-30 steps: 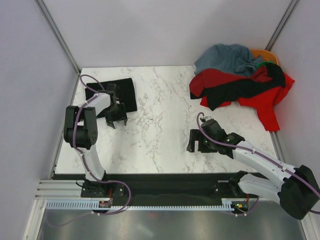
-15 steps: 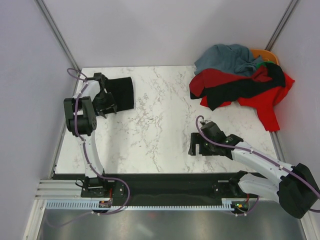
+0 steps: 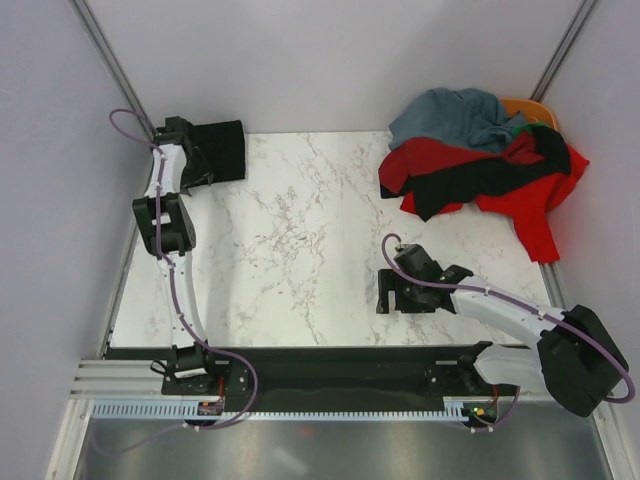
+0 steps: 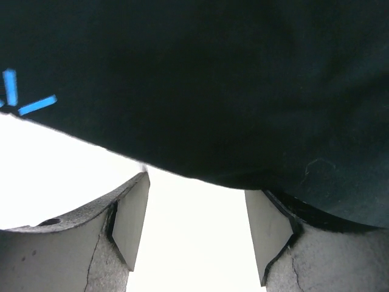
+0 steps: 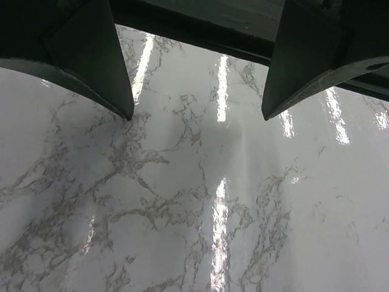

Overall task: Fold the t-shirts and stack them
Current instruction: Neatly place the folded tshirt to the corner, then reset both grippers

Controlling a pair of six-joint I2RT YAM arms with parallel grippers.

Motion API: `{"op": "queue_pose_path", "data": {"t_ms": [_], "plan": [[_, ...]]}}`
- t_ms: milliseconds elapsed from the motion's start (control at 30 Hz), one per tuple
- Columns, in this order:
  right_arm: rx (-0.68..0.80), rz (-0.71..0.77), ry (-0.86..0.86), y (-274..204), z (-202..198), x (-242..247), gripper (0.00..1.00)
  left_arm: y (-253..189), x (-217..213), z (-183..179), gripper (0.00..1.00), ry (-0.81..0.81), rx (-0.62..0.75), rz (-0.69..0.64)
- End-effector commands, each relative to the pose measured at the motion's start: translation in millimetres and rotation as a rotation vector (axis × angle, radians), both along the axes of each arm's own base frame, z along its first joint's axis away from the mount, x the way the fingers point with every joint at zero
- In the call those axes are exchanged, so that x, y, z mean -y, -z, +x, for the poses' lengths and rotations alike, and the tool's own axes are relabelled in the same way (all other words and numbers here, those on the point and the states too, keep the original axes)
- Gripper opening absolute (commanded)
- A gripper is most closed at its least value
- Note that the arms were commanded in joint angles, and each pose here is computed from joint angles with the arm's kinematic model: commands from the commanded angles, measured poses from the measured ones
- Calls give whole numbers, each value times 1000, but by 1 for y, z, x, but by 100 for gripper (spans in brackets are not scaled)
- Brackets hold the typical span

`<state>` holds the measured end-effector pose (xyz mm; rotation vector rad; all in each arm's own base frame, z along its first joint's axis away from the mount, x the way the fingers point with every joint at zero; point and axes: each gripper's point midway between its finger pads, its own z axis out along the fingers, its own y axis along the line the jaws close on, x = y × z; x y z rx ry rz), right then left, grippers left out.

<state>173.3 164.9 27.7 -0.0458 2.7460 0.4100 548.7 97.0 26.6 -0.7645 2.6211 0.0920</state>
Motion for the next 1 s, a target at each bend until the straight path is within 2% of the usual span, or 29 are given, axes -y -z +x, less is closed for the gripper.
{"op": "queue_pose_path", "data": {"t_ms": [0, 100, 167, 200, 267, 300, 400, 567, 600, 633, 700, 767, 800, 867, 900, 967], "plan": [[32, -3, -13, -1, 10, -5, 94, -26, -51, 36, 72, -71, 166, 115], [32, -5, -14, 0, 12, -6, 94, -49, -72, 28, 75, -138, 181, 172], [39, 2, -17, -1, 14, -8, 94, -54, -72, 20, 77, -131, 170, 177], [37, 8, -17, -2, 14, -9, 94, -78, -69, 18, 77, -128, 204, 179], [43, 21, -17, -5, 16, -12, 94, -85, -64, 6, 77, -135, 195, 161], [48, 33, -18, -8, 16, -14, 94, -114, -58, 2, 77, -128, 244, 147], [66, 62, -15, -19, 16, -17, 94, -132, -42, -19, 77, -141, 256, 91], [94, 95, -2, -38, 11, -14, 94, -208, -7, -64, 77, -118, 380, 6], [98, 97, 5, -40, 10, -12, 94, -202, 9, -74, 77, -87, 364, -55], [93, 94, 7, -39, 7, -10, 94, -225, 19, -87, 77, -67, 413, -83], [103, 105, 14, -45, 4, -9, 94, -213, 49, -109, 77, -1, 378, -184], [107, 115, 27, -49, 1, -6, 94, -226, 69, -133, 77, 78, 408, -226], [106, 123, 44, -50, 0, -6, 94, -207, 88, -151, 76, 122, 360, -288], [120, 146, 57, -54, -2, -5, 94, -200, 106, -173, 75, 207, 349, -334], [111, 153, 74, -50, -5, -4, 94, -195, 118, -198, 75, 253, 344, -362], [127, 188, 84, -52, -5, -7, 94, -189, 124, -220, 75, 278, 346, -367]]}}
